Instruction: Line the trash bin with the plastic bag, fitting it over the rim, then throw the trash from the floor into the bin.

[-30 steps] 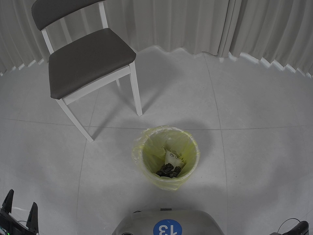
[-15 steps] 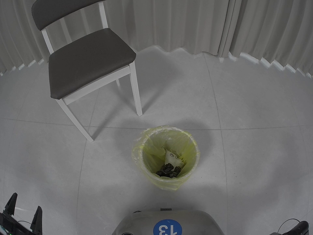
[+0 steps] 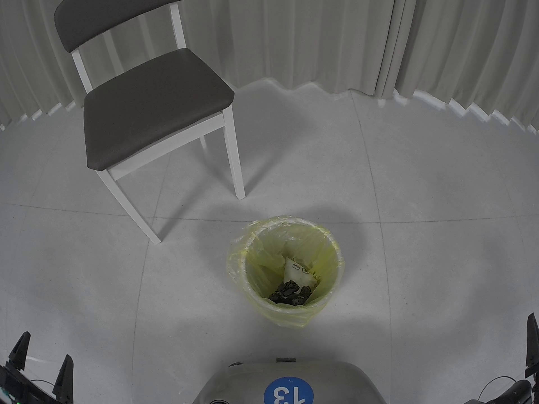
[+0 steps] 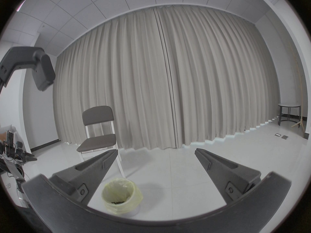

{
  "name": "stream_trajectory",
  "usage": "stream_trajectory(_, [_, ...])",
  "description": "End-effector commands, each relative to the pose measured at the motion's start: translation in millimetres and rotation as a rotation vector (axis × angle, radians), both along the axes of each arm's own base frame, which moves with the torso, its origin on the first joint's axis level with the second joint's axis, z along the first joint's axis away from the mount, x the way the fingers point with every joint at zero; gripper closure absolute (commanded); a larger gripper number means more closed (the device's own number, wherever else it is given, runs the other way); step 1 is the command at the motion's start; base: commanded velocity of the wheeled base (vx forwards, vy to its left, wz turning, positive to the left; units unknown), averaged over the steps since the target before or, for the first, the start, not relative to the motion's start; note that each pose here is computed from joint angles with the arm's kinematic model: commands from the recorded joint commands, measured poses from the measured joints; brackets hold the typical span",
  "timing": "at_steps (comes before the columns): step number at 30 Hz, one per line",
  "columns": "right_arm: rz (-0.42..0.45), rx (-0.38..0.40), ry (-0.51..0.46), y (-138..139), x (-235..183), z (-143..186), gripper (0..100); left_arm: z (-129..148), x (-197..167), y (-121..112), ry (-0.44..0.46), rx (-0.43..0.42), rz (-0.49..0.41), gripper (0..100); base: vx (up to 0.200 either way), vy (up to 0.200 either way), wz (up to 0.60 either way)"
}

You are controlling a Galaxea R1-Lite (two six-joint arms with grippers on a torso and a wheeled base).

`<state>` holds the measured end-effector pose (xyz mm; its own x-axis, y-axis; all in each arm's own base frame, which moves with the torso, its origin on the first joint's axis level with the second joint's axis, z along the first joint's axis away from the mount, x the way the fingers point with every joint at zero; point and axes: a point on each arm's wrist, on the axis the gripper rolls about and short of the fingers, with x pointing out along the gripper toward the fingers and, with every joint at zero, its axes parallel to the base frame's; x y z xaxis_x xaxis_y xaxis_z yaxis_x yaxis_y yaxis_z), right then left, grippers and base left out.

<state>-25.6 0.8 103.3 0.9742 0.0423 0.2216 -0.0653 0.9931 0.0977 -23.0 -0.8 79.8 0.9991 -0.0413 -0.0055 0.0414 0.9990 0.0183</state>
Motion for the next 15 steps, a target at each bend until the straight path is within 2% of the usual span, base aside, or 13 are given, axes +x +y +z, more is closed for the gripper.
stream_trajectory(1, [-0.003,-0.004,0.019,-0.1,1.3,-6.1,0,-4.5,0.1,0.0,0.004,0.0,0.001,0,0.0,0.0,0.0])
stream_trajectory(7, [-0.107,-0.075,0.155,-2.1,3.2,-19.8,0,-4.5,0.1,0.0,0.004,0.0,0.001,0,0.0,0.0,0.0])
stream_trajectory(15, [-0.114,-0.08,0.151,-2.3,3.1,-19.3,0,-4.4,0.1,0.0,0.002,0.0,0.001,0,0.0,0.0,0.0])
